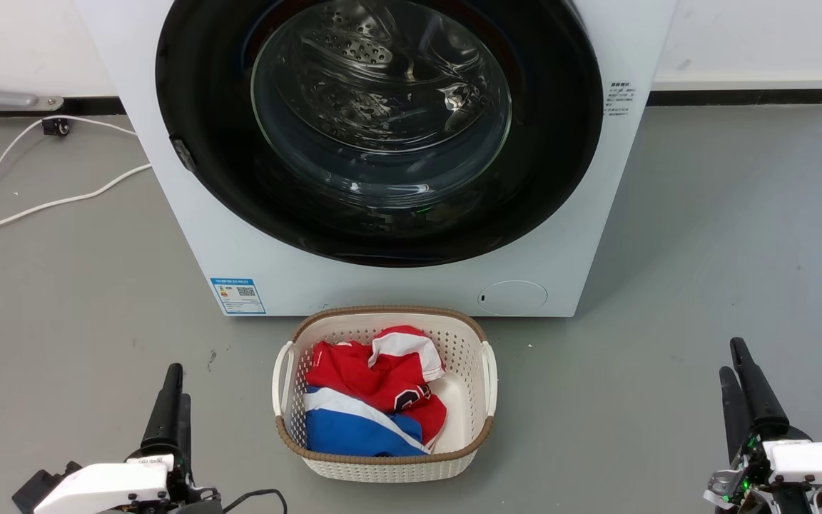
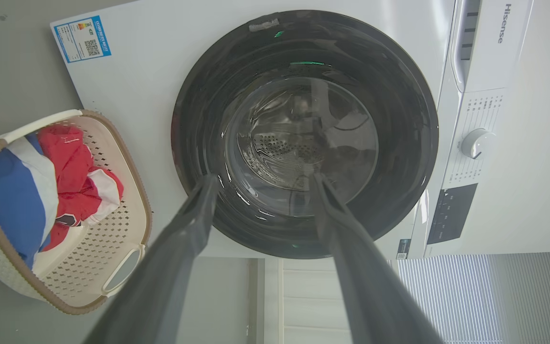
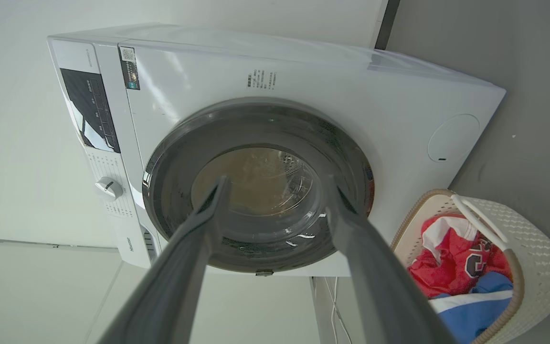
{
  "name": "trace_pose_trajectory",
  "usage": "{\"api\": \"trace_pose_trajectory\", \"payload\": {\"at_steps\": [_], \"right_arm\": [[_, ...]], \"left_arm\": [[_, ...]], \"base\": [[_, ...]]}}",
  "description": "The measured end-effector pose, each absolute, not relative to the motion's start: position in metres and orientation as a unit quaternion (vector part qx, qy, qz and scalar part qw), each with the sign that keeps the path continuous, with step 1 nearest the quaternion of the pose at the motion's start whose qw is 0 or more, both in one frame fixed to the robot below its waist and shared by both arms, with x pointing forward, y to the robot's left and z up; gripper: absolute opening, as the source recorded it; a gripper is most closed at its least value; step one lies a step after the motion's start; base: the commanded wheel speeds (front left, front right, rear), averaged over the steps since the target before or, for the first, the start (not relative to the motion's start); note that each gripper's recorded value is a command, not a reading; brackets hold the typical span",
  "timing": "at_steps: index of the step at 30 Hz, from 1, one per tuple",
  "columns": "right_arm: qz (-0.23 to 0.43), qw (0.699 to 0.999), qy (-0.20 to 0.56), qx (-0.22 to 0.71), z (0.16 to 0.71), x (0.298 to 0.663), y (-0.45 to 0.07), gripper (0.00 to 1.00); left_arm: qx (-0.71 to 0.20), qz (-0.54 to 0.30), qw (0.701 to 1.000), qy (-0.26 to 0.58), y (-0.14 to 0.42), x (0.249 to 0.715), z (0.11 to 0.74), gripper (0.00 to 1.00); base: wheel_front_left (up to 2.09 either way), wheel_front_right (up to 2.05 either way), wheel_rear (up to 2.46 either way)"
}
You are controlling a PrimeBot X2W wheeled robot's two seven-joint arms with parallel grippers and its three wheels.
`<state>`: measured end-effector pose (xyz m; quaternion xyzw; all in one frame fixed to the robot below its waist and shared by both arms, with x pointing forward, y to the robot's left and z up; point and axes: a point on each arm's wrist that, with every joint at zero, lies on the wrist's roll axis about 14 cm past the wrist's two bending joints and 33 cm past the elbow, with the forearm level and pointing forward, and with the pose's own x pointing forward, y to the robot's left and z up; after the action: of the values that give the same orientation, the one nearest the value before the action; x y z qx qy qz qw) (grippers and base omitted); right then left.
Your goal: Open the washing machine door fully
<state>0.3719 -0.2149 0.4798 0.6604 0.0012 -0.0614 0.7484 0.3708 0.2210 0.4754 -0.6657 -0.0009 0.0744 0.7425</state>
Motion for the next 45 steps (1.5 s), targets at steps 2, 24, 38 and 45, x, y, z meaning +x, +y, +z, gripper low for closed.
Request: {"api": "trace_pose_trajectory", "payload": {"at_steps": [2, 24, 38, 45], "right_arm": [[-0.065, 0.759, 0.001, 0.648, 0.479, 0.371, -0.217, 1.00], [-0.028, 0.904, -0.053, 0.424, 0.526, 0.380, -0.216, 1.00], [-0.002, 0.952, -0.076, 0.297, 0.545, 0.380, -0.204, 1.00], [0.011, 0.968, -0.082, 0.236, 0.549, 0.380, -0.194, 1.00]], "left_arm": [[-0.660, 0.078, 0.747, -0.004, 0.223, 0.370, 0.475, 1.00], [-0.493, 0.083, 0.863, -0.072, 0.250, 0.373, 0.518, 1.00], [-0.298, 0.025, 0.952, -0.060, 0.195, 0.377, 0.542, 1.00], [-0.233, 0.010, 0.970, -0.072, 0.180, 0.378, 0.553, 1.00]], "base": [[0.00, 0.00, 0.00], [0.00, 0.00, 0.00], [0.00, 0.00, 0.00], [0.00, 0.00, 0.00]]}}
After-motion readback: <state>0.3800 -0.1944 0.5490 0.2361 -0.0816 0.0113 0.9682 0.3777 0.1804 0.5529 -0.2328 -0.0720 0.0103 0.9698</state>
